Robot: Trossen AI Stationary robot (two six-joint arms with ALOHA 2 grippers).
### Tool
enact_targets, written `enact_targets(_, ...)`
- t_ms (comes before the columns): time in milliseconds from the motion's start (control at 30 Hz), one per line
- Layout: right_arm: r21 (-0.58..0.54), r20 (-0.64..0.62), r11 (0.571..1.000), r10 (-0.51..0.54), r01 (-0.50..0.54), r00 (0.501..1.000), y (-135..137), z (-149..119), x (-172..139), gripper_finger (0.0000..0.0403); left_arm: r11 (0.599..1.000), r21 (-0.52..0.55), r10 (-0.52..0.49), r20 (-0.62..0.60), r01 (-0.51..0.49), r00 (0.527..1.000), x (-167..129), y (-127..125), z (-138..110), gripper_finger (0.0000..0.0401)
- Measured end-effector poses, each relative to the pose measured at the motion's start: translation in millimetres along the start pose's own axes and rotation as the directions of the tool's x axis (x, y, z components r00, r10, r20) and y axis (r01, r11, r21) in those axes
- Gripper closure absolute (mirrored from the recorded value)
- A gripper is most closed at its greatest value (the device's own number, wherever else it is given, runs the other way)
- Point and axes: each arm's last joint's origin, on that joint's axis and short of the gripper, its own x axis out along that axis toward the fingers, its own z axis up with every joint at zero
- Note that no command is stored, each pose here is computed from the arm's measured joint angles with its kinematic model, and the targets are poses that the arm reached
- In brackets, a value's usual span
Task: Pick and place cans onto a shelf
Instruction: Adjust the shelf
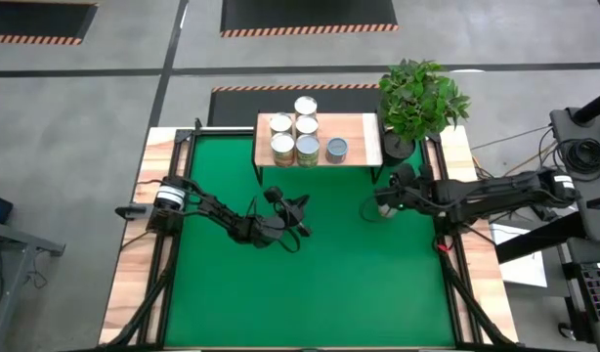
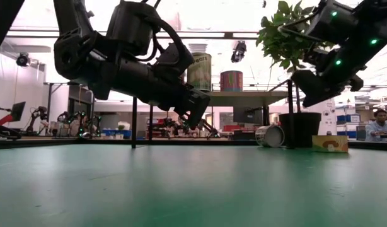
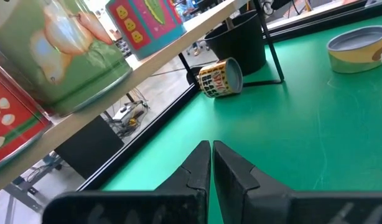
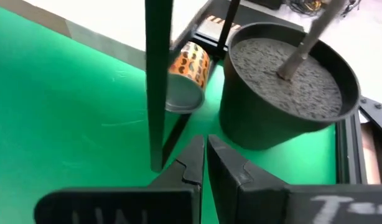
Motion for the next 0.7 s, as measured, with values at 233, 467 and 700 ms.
enact_targets(233,-0.042,0.024,0.999,-0.007,0.008,1.0,11,4,14,0.0394,1.0,0.001,0.0,0.0,0.0,1.0,0,0,0,0.0401)
enact_targets(467,-0.084,0.052,0.996,0.016,-0.012,0.999,23,5,22,0.0394,1.0,0.002,0.0,-0.002,0.0,1.0,0,0,-1,0.0401)
enact_targets(700,-0.118,0.039,0.993,0.03,-0.026,0.999,28,4,27,0.0394,1.0,0.007,-0.002,-0.004,0.002,1.0,-1,0,-2,0.0401)
